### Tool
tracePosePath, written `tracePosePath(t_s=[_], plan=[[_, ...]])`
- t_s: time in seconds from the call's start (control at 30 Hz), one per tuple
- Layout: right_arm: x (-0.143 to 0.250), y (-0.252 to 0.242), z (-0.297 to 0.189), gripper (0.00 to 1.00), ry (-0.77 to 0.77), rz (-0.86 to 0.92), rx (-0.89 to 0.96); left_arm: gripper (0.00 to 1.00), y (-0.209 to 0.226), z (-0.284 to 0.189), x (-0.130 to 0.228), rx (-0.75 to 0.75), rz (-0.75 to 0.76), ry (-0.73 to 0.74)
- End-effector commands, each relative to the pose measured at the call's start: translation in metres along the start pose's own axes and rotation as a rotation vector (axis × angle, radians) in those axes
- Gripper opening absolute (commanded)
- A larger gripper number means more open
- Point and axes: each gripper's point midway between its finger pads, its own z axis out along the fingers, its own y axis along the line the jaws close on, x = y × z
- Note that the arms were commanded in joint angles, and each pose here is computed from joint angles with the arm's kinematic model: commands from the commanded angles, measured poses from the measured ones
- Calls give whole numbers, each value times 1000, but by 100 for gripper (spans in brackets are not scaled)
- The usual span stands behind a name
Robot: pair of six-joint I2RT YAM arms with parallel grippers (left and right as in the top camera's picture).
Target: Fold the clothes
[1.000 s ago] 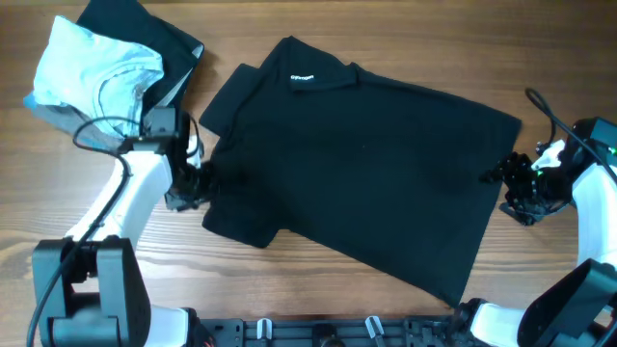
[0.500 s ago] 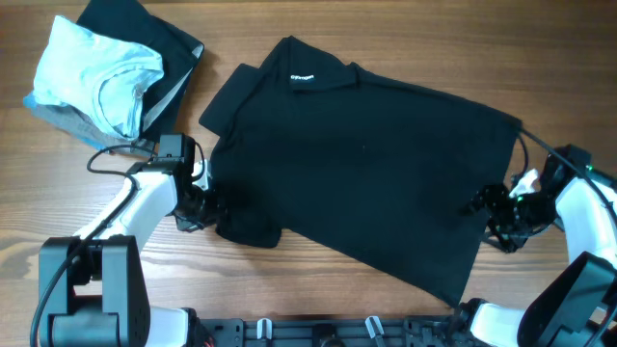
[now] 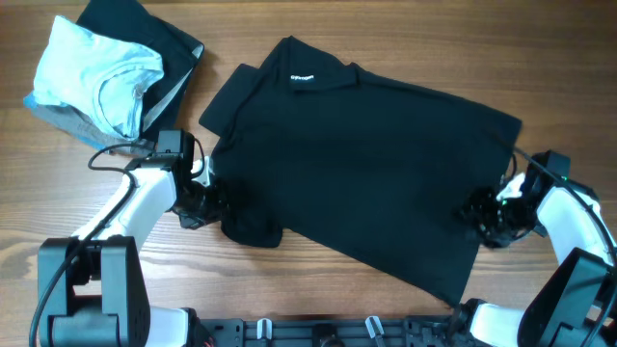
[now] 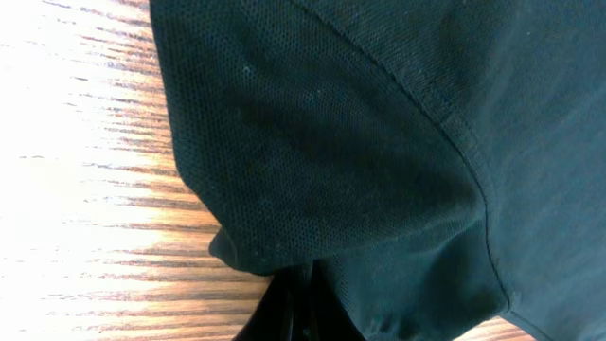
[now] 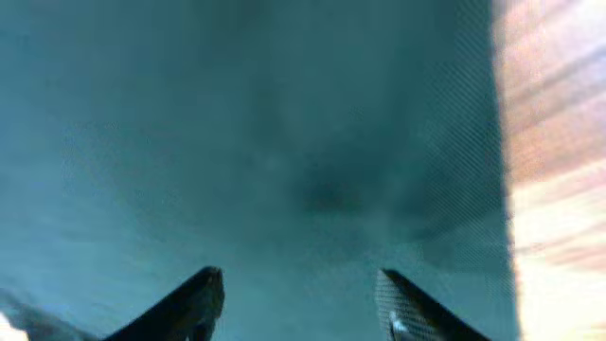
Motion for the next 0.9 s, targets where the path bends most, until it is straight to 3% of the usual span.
tracePosePath(t_s=[0.0,0.07,0.17,0.23,0.47,0.57,0.63,0.87], plan=[[-38,36,-31,26,-128,-3,-129,4,-2,-3,-2,5,-17,0],[-65,42,-47,10,-225,56,-151,4,-1,-3,0,-2,-20,6],[-107,55,-66,9,-396,77,-213,4,0,-3,1,-4,-22,12],[-125,59,-70,20,-472,51,-215,4,0,-3,1,-4,-22,11],[-167,34,-45,32,-575,69,-76,19,-1,-3,1,-3,-22,12],[-189,37,-35,61,-624,-59,-66,29,-1,-3,1,-3,-22,10],[-200,39,-31,71,-657,-148,-49,30,-1,-3,0,-2,-21,8],[-223,38,-14,79,-711,-218,-44,32,-1,-3,0,-2,-21,7]])
